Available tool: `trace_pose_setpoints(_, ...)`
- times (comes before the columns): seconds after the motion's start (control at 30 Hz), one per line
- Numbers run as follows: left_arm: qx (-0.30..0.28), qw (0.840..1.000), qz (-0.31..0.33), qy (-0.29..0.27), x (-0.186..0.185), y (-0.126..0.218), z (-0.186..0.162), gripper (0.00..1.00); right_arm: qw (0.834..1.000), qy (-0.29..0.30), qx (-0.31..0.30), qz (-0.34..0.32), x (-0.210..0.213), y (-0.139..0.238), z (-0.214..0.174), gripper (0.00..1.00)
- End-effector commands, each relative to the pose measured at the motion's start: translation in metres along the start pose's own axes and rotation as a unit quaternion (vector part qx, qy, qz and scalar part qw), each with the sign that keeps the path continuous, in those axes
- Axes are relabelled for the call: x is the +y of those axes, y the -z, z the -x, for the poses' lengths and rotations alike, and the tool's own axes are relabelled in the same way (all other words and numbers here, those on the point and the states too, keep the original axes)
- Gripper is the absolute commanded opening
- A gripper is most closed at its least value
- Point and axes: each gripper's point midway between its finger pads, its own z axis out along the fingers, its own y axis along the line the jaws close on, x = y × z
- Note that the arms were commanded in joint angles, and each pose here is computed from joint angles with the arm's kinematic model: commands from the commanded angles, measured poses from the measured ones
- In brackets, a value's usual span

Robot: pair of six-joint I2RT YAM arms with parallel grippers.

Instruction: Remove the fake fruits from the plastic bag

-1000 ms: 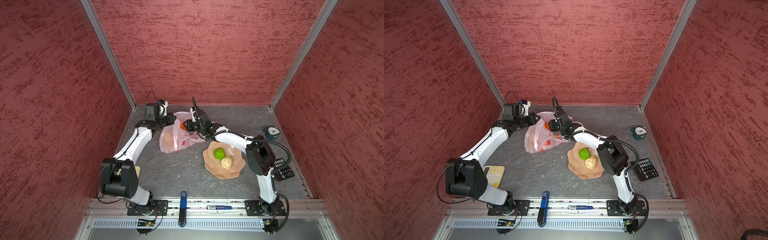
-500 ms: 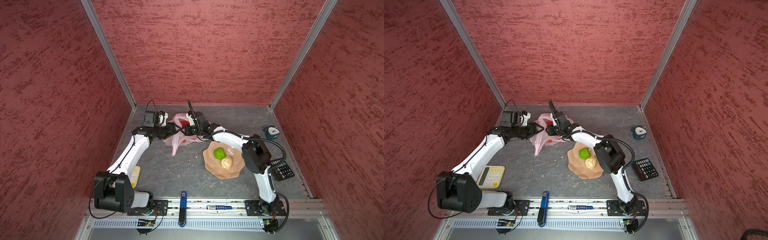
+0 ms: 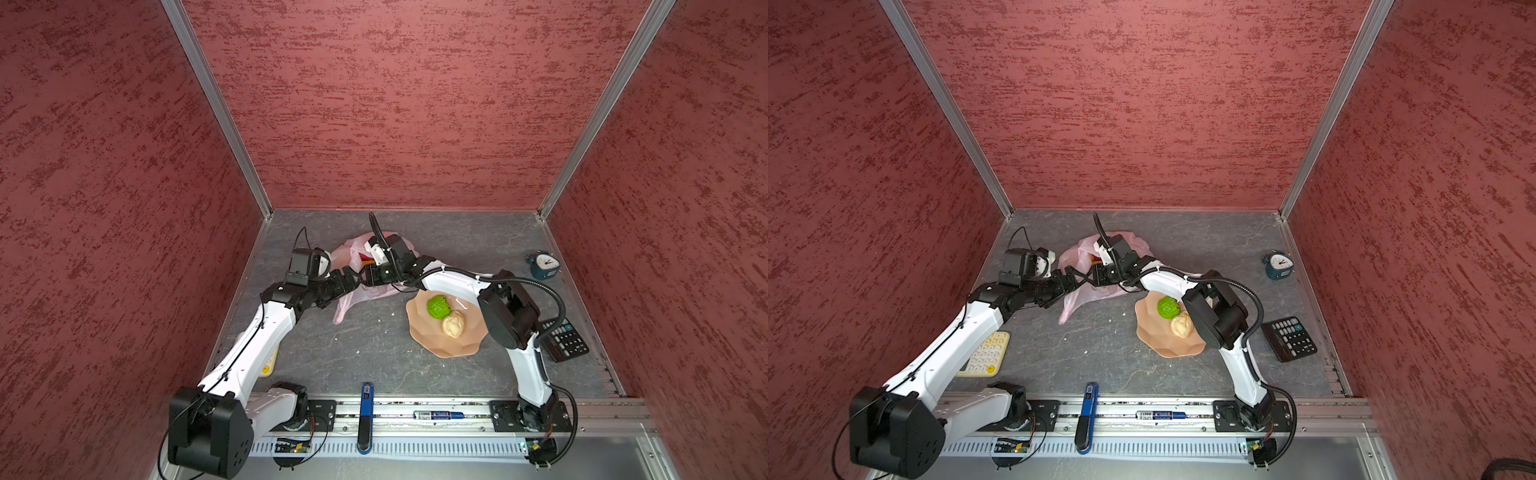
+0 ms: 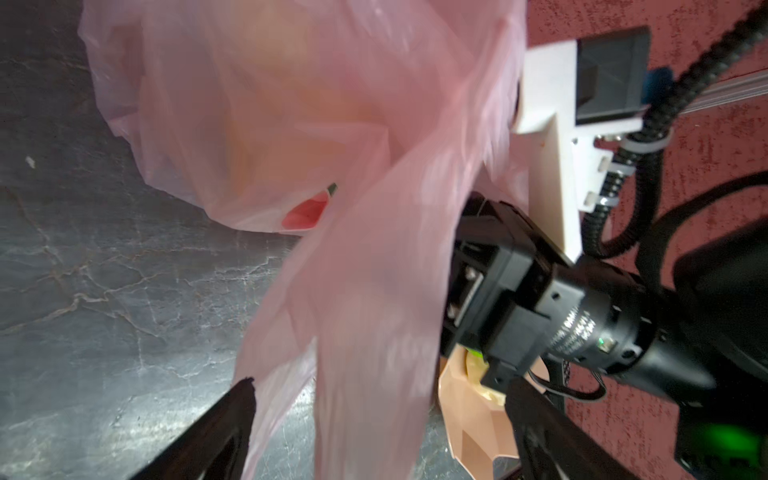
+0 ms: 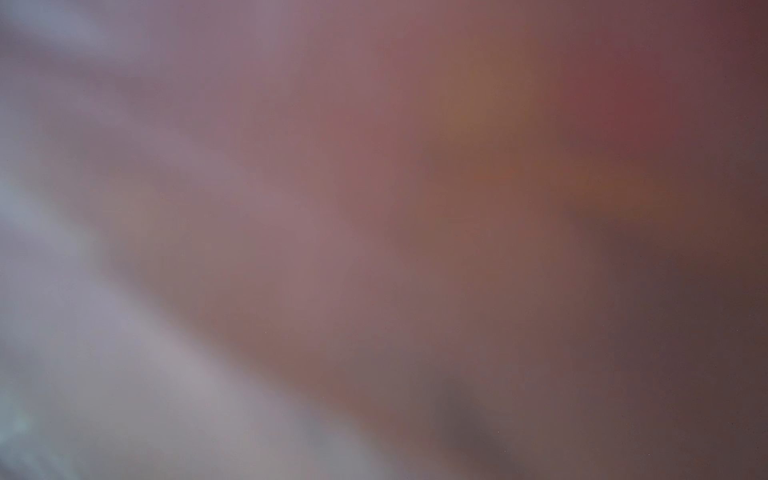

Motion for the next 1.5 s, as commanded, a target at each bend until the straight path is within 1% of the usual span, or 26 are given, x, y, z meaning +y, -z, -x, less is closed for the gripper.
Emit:
trace_pose_setpoints(0.0, -0.049, 0.999, -0.019, -0.013, -0.006, -0.011, 0.025, 0.90, 0.998, -0.001, -0.011, 0.054, 0.026, 0.007, 0.007, 0.45)
trace_pose_setpoints(0.13, -0.067, 0.997, -0.034, -0.004, -0.009, -0.021, 0.040, 0.84, 0.997, -0.006, 0.003, 0.079, 0.033, 0.004, 0.002, 0.44)
trace_pose_setpoints(0.2, -0.071, 0.997, -0.044, 0.001, -0.011, -0.027, 0.044, 0.79, 0.997, -0.004, 0.008, 0.080, 0.033, 0.005, 0.000, 0.44)
trace_pose_setpoints(0.23, -0.070, 0.996, -0.047, 0.003, -0.011, -0.030, 0.046, 0.75, 0.997, -0.002, 0.010, 0.079, 0.033, 0.005, -0.001, 0.44)
trace_pose_setpoints(0.3, -0.064, 0.997, -0.048, 0.008, -0.009, -0.037, 0.046, 0.61, 0.997, 0.001, 0.011, 0.078, 0.033, 0.007, -0.001, 0.44)
trace_pose_setpoints(0.37, -0.056, 0.997, -0.046, 0.012, -0.008, -0.042, 0.045, 0.41, 0.997, 0.004, 0.013, 0.076, 0.034, 0.008, -0.002, 0.44)
trace_pose_setpoints(0.43, -0.050, 0.998, -0.037, 0.018, -0.004, -0.043, 0.043, 0.25, 0.998, 0.007, 0.010, 0.066, 0.032, 0.010, -0.001, 0.45)
trace_pose_setpoints(0.47, -0.048, 0.998, -0.030, 0.019, -0.001, -0.042, 0.042, 0.22, 0.998, 0.010, 0.008, 0.058, 0.029, 0.011, -0.001, 0.46)
trace_pose_setpoints(0.5, -0.048, 0.998, -0.025, 0.018, 0.001, -0.040, 0.040, 0.20, 0.999, 0.012, 0.006, 0.049, 0.027, 0.012, 0.000, 0.47)
trace_pose_setpoints(0.63, -0.036, 0.999, 0.008, 0.012, 0.012, -0.024, 0.026, 0.16, 1.000, 0.017, -0.011, -0.002, 0.013, 0.018, 0.006, 0.49)
trace_pose_setpoints(0.8, -0.024, 0.999, 0.040, 0.018, 0.026, -0.008, 0.006, 0.15, 0.999, 0.018, -0.029, -0.043, 0.003, 0.024, 0.013, 0.54)
trace_pose_setpoints(1.0, -0.011, 0.997, 0.068, 0.035, 0.039, 0.001, -0.012, 0.15, 0.995, 0.010, -0.043, -0.091, -0.013, 0.023, 0.022, 0.58)
trace_pose_setpoints(1.13, -0.007, 0.996, 0.077, 0.039, 0.041, 0.009, -0.021, 0.14, 0.994, 0.007, -0.058, -0.097, -0.015, 0.020, 0.030, 0.59)
trace_pose_setpoints(1.2, -0.003, 0.996, 0.077, 0.044, 0.041, 0.012, -0.025, 0.15, 0.994, 0.007, -0.055, -0.092, -0.014, 0.016, 0.033, 0.60)
trace_pose_setpoints(1.33, 0.005, 0.996, 0.072, 0.047, 0.039, 0.011, -0.033, 0.15, 0.996, 0.003, -0.043, -0.083, -0.014, 0.005, 0.031, 0.66)
trace_pose_setpoints(1.47, 0.010, 0.996, 0.069, 0.051, 0.038, 0.007, -0.039, 0.15, 0.997, 0.014, -0.027, -0.077, -0.015, -0.006, 0.025, 0.72)
